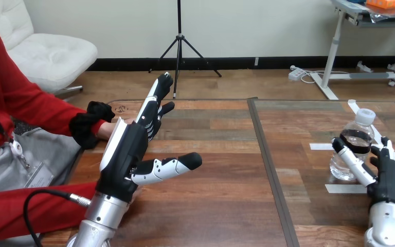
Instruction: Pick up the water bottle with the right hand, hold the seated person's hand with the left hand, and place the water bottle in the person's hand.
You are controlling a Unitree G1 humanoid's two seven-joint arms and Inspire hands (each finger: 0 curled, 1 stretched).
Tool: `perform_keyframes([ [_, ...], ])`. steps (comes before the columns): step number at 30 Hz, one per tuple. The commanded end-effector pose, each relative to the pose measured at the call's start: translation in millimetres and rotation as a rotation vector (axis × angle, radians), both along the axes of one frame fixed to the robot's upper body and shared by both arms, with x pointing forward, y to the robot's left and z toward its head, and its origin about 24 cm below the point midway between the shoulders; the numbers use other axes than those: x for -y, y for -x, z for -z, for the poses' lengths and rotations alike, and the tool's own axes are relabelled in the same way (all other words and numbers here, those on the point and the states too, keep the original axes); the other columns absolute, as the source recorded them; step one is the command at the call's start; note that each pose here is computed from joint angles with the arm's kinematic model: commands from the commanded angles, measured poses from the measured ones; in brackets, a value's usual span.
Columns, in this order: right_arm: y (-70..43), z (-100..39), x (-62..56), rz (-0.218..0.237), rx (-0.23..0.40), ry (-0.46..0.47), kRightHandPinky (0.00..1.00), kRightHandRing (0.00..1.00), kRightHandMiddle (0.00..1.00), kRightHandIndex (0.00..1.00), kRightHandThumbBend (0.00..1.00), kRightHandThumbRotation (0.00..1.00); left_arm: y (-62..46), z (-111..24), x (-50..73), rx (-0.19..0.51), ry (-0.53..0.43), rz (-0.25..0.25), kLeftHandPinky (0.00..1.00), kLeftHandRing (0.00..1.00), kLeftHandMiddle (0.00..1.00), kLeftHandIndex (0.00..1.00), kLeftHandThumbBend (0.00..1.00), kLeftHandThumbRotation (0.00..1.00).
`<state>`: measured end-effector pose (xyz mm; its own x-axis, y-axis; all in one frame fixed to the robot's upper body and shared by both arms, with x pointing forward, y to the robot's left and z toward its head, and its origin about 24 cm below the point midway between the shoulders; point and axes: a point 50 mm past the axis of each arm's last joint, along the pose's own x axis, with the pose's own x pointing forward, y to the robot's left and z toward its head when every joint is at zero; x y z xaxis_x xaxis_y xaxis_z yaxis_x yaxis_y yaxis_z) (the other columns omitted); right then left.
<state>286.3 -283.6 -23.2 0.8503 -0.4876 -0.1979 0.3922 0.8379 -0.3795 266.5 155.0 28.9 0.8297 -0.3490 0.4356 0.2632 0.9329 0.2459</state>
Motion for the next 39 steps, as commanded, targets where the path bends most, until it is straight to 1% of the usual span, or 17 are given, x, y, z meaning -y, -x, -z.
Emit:
perform_keyframes([
  [1,-26.7,-30.3,1.1,-0.035,0.07,0.041,0.52,0.77,0.75,1.0,1.0,0.61,-5.3,-14.9,2.5,0.072,0.013,-0.002,0.91,1.0,1.0,1.0,1.0,0.51],
  [2,-27.4,-30.9,1.0,-0.038,0.07,0.038,0.53,0.79,0.78,1.0,1.0,0.61,-5.1,-15.0,2.6,0.073,0.012,-0.003,0.91,1.0,1.0,1.0,1.0,0.51],
  [3,-27.7,-31.2,1.1,-0.04,0.07,0.035,0.63,0.86,0.86,1.0,1.0,0.61,-4.8,-15.0,2.8,0.074,0.012,-0.003,0.91,1.0,1.0,1.0,1.0,0.51],
  [5,-28.6,-32.0,1.1,-0.044,0.069,0.036,0.72,0.91,0.91,1.0,1.0,0.6,-4.6,-15.2,3.0,0.077,0.011,-0.004,0.91,1.0,1.0,1.0,1.0,0.51],
  [7,-29.1,-32.6,1.3,-0.045,0.066,0.041,0.79,0.94,0.94,1.0,1.0,0.61,-4.2,-15.4,3.3,0.079,0.01,-0.004,0.91,1.0,1.0,1.0,1.0,0.51],
  [11,-31.2,-34.6,1.8,-0.052,0.054,0.055,0.88,0.98,0.98,1.0,1.0,0.6,-3.7,-15.8,4.0,0.082,0.012,-0.003,0.91,1.0,1.0,1.0,1.0,0.51],
  [19,-34.2,-37.7,2.2,-0.059,0.053,0.051,0.96,1.0,1.0,1.0,1.0,0.59,-2.1,-16.1,4.9,0.087,0.013,-0.004,0.91,0.99,1.0,1.0,1.0,0.51],
  [22,-35.6,-38.7,2.5,-0.058,0.042,0.057,0.98,1.0,1.0,1.0,1.0,0.59,-1.4,-16.4,5.0,0.089,0.011,-0.006,0.9,0.99,1.0,1.0,1.0,0.51],
  [23,-36.2,-39.3,2.6,-0.056,0.035,0.073,0.99,1.0,1.0,1.0,1.0,0.59,-1.1,-16.4,5.0,0.089,0.012,-0.006,0.9,0.99,1.0,1.0,1.0,0.51],
  [25,-36.8,-39.8,2.8,-0.054,0.027,0.091,0.99,1.0,1.0,1.0,1.0,0.6,-0.6,-16.3,5.2,0.089,0.013,-0.005,0.9,0.99,1.0,1.0,1.0,0.51],
  [32,-39.4,-42.8,3.6,-0.057,0.027,0.08,1.0,1.0,1.0,1.0,1.0,0.59,1.2,-16.7,5.2,0.094,0.015,-0.004,0.9,1.0,1.0,1.0,1.0,0.5],
  [39,-40.6,-44.3,4.3,-0.062,0.016,0.095,0.96,1.0,1.0,1.0,1.0,0.58,3.4,-16.8,5.1,0.097,0.016,-0.004,0.9,1.0,1.0,1.0,1.0,0.5],
])
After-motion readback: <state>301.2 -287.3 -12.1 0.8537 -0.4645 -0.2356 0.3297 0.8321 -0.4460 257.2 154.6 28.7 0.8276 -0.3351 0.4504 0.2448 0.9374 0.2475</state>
